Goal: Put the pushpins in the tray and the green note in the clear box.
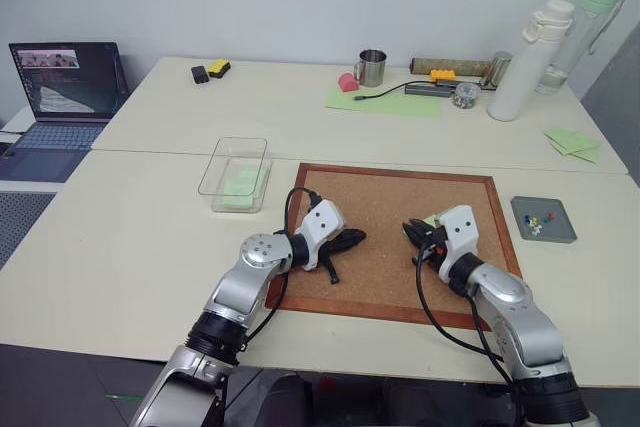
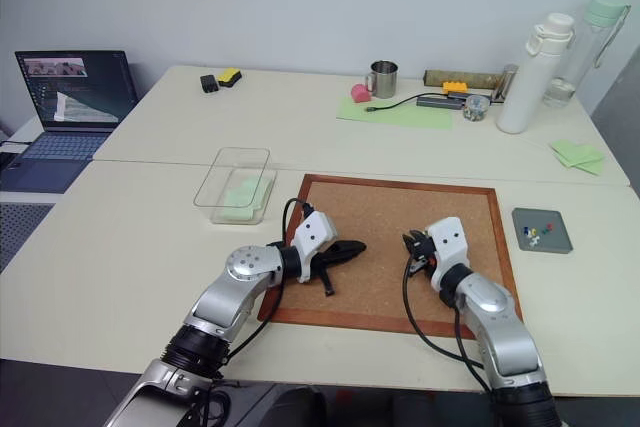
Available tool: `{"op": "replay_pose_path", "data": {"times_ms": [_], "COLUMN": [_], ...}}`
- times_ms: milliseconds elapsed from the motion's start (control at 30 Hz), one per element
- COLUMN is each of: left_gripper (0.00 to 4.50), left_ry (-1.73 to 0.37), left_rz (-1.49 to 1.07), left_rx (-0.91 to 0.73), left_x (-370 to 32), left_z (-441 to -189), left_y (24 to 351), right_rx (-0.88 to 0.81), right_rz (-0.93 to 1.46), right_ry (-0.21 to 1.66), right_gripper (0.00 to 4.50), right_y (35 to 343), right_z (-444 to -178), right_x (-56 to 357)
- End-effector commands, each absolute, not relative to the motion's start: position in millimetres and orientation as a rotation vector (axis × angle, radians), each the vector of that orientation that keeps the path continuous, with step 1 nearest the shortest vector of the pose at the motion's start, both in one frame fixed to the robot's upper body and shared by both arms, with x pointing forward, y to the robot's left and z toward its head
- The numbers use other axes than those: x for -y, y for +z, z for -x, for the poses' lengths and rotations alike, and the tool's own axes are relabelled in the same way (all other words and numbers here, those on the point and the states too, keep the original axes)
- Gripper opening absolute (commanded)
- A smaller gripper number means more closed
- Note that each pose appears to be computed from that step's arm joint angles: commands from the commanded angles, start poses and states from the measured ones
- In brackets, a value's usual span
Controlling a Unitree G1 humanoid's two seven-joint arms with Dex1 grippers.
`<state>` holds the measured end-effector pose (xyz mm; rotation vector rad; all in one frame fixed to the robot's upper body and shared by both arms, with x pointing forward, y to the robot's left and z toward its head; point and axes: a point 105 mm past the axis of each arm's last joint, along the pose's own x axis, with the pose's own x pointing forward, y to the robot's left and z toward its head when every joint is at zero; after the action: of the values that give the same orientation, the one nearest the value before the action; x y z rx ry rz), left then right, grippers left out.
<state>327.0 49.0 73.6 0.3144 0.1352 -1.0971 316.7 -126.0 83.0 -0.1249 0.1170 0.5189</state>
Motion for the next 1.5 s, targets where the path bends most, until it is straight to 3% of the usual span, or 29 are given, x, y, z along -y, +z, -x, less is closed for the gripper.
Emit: {"op": "replay_pose_path", "data": {"times_ms": [33, 67, 633, 667, 1500], "left_gripper": [0.0, 0.0, 0.0, 0.0, 0.0], "left_ry": [-1.094, -1.094, -1.093, -1.094, -1.101], "left_rz": [-0.313, -0.313, -0.313, -0.313, -0.312], "left_rx": [-0.179, -0.179, -0.179, -0.179, -0.173], "left_x": [-49.9, -50.0, -50.5, -50.5, -48.2], "left_z": [-324.6, -324.7, -325.3, -325.2, -324.1], "left_y": [63.2, 63.2, 63.3, 63.3, 64.1], "right_rx": [-0.074, -0.077, -0.139, -0.146, -0.146], "right_rz": [0.133, 0.132, 0.151, 0.133, 0.103], "right_ry": [0.552, 0.555, 0.541, 0.553, 0.537], "right_gripper": [0.65, 0.46, 0.46, 0.71, 0.52], "right_y": [94.0, 93.6, 80.7, 79.9, 80.4], "right_z": [-319.0, -319.0, -316.4, -315.3, -315.6], "right_x": [119.0, 118.5, 122.7, 121.2, 125.0]}}
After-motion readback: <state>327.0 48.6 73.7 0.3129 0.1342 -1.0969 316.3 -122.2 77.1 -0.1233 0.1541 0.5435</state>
